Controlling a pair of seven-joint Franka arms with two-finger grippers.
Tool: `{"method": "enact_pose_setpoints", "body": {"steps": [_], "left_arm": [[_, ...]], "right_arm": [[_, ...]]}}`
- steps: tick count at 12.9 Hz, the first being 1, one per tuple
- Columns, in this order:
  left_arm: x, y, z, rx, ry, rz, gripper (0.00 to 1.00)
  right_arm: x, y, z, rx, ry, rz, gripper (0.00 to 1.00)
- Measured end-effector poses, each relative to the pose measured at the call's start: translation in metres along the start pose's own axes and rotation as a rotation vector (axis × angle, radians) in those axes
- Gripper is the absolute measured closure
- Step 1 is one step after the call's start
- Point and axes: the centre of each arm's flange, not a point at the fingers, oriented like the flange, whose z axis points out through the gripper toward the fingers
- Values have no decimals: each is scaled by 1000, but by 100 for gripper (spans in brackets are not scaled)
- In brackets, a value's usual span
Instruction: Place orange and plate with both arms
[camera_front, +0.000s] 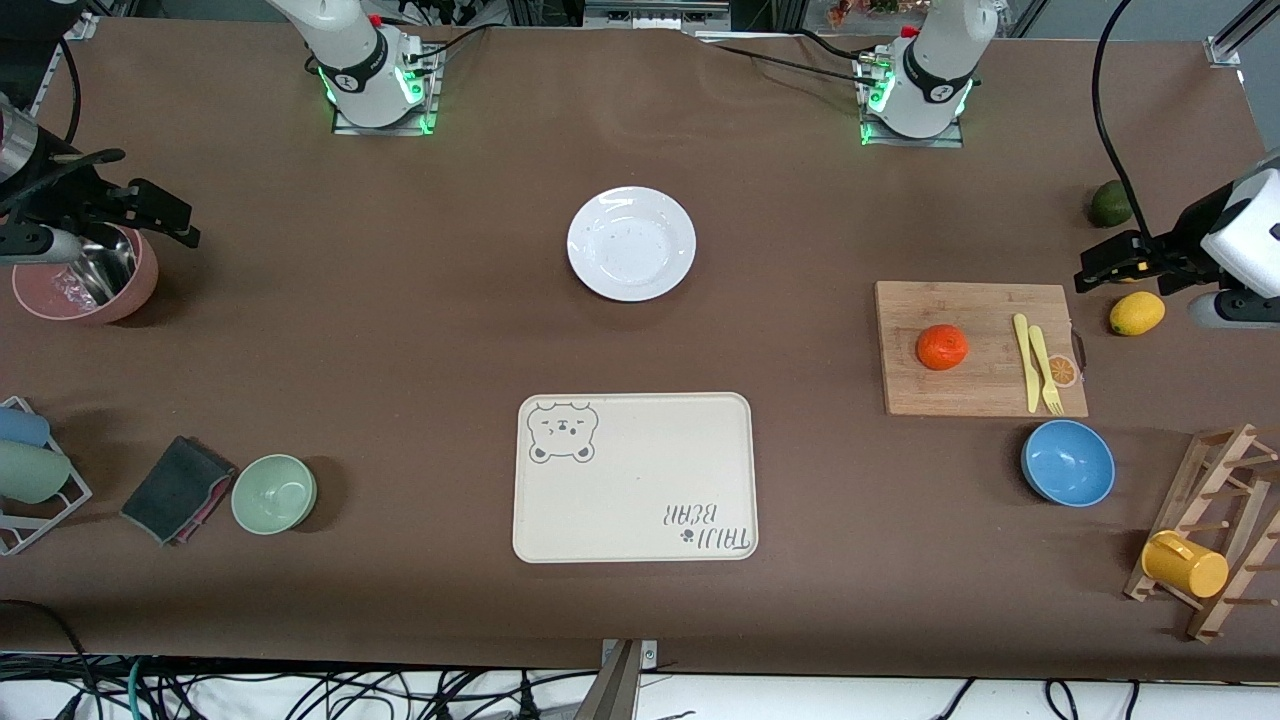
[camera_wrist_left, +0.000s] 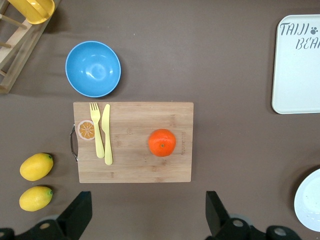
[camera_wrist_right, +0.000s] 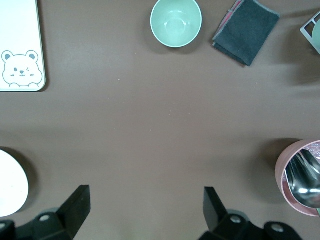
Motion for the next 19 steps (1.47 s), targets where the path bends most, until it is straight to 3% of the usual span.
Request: {"method": "enact_pose_setpoints", "body": {"steps": [19], "left_arm": [[1,3,-4,-1,10,6,0]], "right_arm": [[-1,0,0,0,-6,0,0]]}}
